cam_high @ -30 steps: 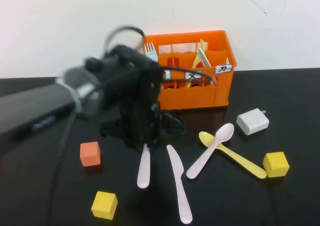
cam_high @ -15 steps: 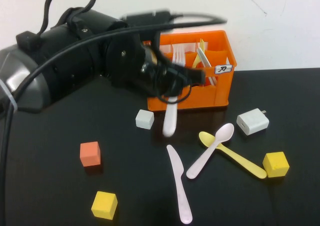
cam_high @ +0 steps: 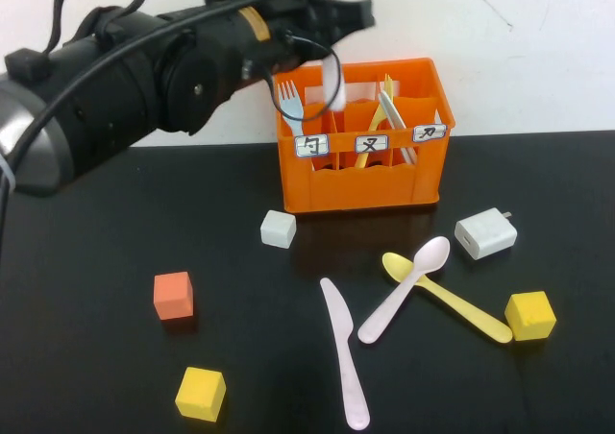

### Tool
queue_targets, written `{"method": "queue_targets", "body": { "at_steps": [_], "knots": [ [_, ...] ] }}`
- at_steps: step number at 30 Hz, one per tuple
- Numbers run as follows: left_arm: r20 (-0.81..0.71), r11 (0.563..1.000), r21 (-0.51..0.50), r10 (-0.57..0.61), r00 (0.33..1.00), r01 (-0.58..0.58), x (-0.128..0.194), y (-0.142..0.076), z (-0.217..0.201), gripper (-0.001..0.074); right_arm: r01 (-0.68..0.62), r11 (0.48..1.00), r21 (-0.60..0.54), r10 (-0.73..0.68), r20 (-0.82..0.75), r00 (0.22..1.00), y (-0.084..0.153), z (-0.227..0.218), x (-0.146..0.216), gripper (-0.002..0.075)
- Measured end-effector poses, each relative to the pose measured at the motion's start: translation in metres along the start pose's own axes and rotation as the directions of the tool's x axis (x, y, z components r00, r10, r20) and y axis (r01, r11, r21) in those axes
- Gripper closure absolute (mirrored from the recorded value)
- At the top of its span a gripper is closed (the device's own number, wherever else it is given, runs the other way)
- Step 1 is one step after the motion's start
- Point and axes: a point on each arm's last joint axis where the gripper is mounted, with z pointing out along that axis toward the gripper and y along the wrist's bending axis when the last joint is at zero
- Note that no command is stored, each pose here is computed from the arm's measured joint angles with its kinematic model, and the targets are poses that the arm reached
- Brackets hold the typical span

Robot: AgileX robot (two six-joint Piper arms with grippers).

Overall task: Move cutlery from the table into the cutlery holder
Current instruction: Place the fork on the box

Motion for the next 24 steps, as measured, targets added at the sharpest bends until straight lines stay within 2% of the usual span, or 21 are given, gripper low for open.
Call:
{"method": "queue_targets", "body": {
  "at_steps": [4, 13, 22, 24],
  "knots": [
    [0.044, 1.0, 0.0, 0.0, 0.999, 0.0, 0.0, 0.01, 0.01, 0.0628, 0.004, 1.0, 0.003, -0.004, 0.003, 1.0, 0.0, 0.0, 0.0, 0.0728],
    [0.123, 0.997, 0.041, 0.052, 0.991, -0.058, 0.005, 0.011, 0.026, 0.0627, -0.001, 1.0, 0.012, 0.001, 0.023, 1.0, -0.001, 0.0, -0.002, 0.0728],
    [0.155, 0.996, 0.074, 0.029, 0.988, -0.04, 0.037, 0.025, 0.065, 0.0627, -0.008, 1.0, -0.002, 0.008, 0.024, 1.0, 0.0, 0.0, -0.002, 0.0728],
    [0.171, 0.995, 0.079, 0.051, 0.984, -0.065, 0.045, 0.03, 0.074, 0.0627, 0.003, 1.0, -0.004, -0.003, 0.022, 1.0, 0.0, 0.0, -0.002, 0.0728]
  ]
}}
